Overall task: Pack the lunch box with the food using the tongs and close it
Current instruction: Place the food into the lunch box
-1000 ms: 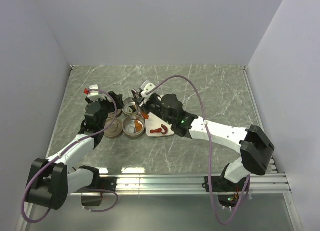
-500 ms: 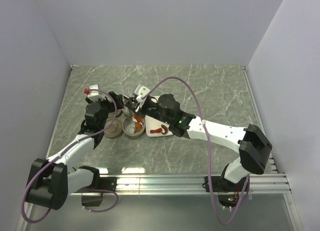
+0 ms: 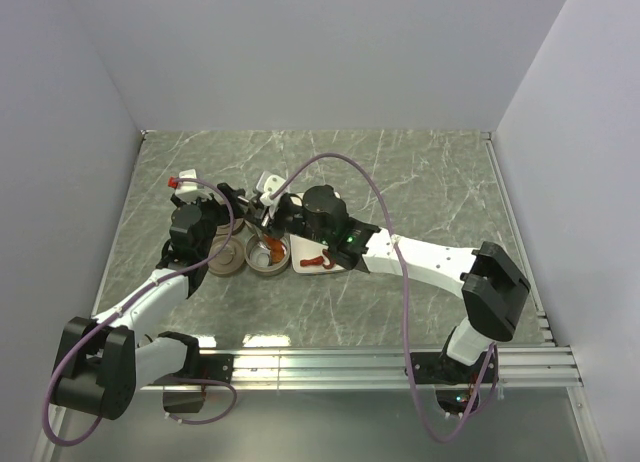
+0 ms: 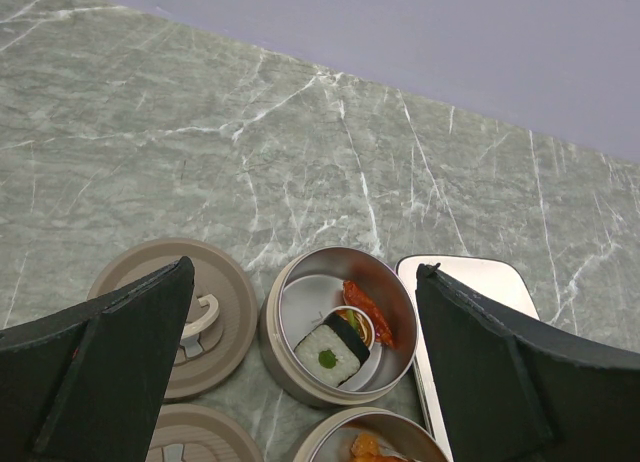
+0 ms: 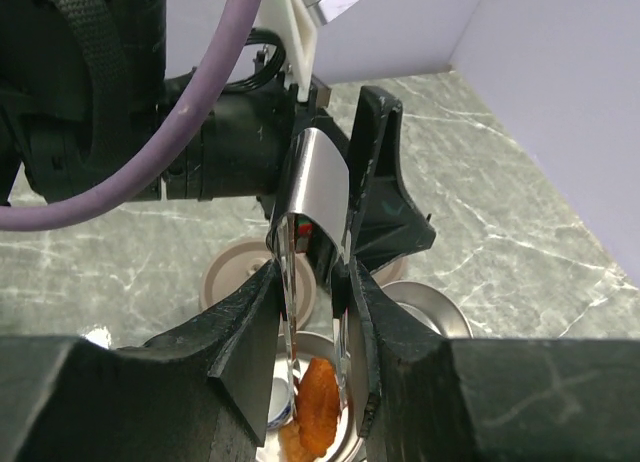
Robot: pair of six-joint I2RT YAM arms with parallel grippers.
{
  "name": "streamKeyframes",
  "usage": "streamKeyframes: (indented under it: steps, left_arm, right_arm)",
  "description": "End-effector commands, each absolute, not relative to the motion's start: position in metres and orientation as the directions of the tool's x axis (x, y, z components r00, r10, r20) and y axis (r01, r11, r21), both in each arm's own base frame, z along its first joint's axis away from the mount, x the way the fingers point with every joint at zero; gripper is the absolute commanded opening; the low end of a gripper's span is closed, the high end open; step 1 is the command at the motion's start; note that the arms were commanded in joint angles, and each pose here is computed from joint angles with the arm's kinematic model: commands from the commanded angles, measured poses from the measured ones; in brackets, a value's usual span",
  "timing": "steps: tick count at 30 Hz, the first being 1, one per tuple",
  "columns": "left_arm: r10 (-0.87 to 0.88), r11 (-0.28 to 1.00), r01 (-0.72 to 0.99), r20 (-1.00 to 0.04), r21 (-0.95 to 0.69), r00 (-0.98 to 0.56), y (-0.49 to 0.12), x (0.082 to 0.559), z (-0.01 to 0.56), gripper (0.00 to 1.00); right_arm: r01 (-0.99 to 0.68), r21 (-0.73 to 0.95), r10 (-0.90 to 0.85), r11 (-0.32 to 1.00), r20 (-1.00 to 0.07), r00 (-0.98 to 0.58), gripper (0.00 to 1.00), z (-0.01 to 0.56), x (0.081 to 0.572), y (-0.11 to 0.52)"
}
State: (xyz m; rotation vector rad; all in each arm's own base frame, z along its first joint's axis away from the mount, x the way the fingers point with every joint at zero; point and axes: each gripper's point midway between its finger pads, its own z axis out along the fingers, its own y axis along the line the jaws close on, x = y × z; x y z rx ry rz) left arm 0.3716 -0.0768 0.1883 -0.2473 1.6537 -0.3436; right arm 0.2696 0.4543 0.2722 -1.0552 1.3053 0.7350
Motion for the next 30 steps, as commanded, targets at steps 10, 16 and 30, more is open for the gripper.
streamKeyframes:
  steps: [10,16,30]
  left_arm:
    - [-0.379,0.922,0.057,-0.923,-0.382,-0.059,-0.076,0.374,0.207,0.99]
    - [-0.38,0.922,0.057,-0.923,-0.383,-0.058,-0.076,0.374,0.208,0.99]
    - [-0.381,0.921,0.058,-0.923,-0.384,-0.057,-0.076,0.373,0.208,1.0]
  right_arm:
    - [-0.899,-0.223,-0.04,0.377,-0.974,0.225,0.45,0.314,0.267,0.459]
    - [-0.898,-0.223,-0.029,0.38,-0.973,0.23,0.48,0.318,0.266,0.458]
    - [-0.82,-0.24,0.027,0.52,-0.955,0.296,0.47,0.347,0.264,0.409]
